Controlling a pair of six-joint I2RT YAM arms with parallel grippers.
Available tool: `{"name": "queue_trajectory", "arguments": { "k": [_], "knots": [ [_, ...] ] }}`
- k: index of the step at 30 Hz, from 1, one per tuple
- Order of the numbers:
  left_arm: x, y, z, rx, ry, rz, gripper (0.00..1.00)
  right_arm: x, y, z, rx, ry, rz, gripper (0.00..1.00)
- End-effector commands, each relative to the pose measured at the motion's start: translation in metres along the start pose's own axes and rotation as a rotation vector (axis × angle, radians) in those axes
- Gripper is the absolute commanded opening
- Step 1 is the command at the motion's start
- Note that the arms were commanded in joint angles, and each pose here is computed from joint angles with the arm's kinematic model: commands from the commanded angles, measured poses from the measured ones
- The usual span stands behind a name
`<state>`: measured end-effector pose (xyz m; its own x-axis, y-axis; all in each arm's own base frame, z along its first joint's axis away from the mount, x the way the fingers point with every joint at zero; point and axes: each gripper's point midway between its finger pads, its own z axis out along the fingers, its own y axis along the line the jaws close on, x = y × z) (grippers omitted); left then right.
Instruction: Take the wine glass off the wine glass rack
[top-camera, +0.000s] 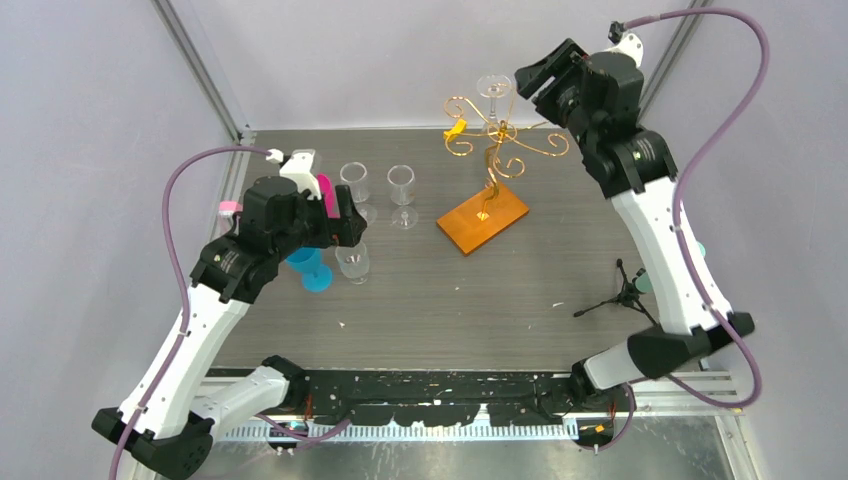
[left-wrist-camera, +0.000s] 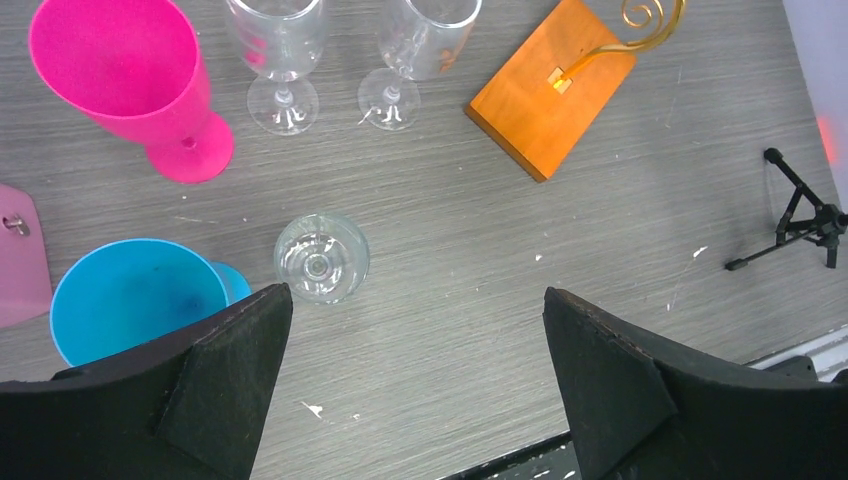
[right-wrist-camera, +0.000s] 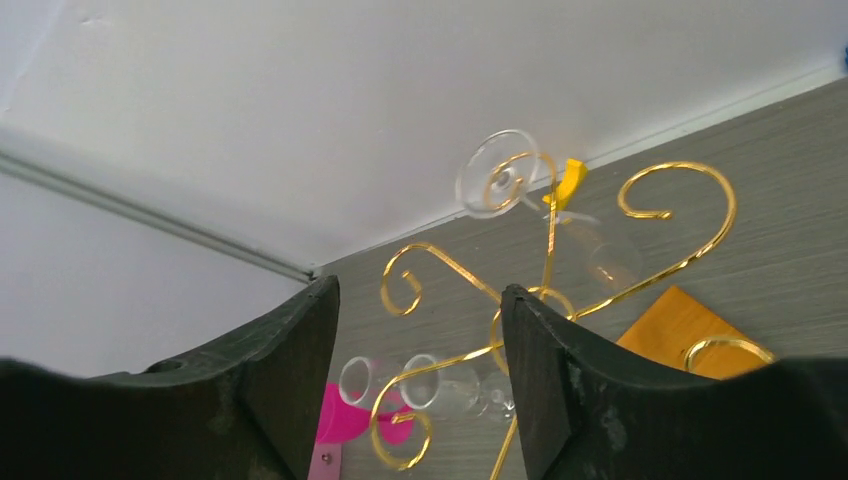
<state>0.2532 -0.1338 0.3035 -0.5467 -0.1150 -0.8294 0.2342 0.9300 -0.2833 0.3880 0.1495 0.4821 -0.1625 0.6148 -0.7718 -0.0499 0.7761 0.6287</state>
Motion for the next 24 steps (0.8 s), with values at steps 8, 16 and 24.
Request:
{"name": "queue_trajectory", "arguments": {
  "k": [8, 16, 24],
  "knots": [
    [0.007, -0.005, 0.005, 0.049, -0.005, 0.046, 1.00, 0.016, -0.035, 0.071, 0.037, 0.148, 0.120, 0.51],
    [0.028, -0.013, 0.026, 0.098, 0.064, 0.007, 1.00, 0.036, -0.046, 0.109, 0.067, 0.190, 0.147, 0.37],
    [0.030, -0.011, 0.030, 0.096, 0.060, 0.004, 1.00, 0.044, -0.054, 0.124, 0.100, 0.189, 0.190, 0.43]
  ]
}}
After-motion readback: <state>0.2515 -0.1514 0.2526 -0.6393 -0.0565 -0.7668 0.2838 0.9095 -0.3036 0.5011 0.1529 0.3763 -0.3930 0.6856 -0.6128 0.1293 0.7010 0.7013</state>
